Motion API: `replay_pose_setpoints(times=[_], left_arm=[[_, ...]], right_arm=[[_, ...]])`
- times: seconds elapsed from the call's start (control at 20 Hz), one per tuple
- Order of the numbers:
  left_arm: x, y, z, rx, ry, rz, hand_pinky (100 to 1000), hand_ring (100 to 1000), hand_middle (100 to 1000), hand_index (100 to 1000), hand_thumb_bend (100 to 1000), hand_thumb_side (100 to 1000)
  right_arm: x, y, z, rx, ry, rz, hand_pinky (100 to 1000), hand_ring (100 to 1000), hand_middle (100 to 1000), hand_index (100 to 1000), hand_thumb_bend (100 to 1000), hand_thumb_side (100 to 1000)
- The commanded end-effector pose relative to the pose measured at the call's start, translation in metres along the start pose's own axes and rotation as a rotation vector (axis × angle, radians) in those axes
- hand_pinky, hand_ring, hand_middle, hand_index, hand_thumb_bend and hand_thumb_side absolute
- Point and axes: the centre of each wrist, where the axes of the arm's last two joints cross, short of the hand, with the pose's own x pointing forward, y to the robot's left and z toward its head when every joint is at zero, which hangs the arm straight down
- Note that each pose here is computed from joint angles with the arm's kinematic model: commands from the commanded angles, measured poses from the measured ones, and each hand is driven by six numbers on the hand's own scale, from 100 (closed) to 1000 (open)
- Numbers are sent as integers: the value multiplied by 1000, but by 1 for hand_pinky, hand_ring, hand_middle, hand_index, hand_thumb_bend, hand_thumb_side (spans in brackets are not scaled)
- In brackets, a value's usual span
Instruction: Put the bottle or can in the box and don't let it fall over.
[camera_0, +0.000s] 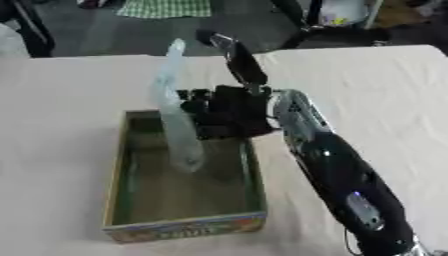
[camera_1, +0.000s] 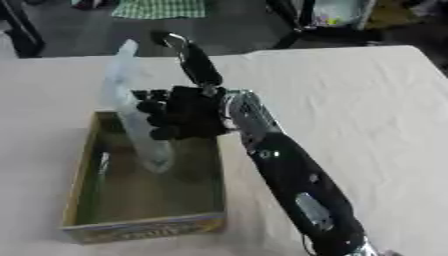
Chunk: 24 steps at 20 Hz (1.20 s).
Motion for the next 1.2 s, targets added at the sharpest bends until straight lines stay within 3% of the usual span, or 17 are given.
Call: replay_pose_setpoints(times=[0.05, 0.65, 1.2], left_arm=[[7, 1, -4, -4, -30, -1, 829, 1000, 988, 770, 782, 645], [7, 1, -4, -9, -33, -5, 830, 1000, 988, 770, 782, 649], [7, 2, -4, -9, -35, -9, 830, 1000, 988, 771, 781, 649]], right_arm=[[3, -3, 4, -35, 13, 23, 100, 100, 258, 1000, 447, 1000], [-3, -29, 21, -152, 32, 21, 100, 100, 234, 999, 445, 1000], [18, -34, 66, -211, -80, 89, 100, 100, 291, 1000, 397, 1000]])
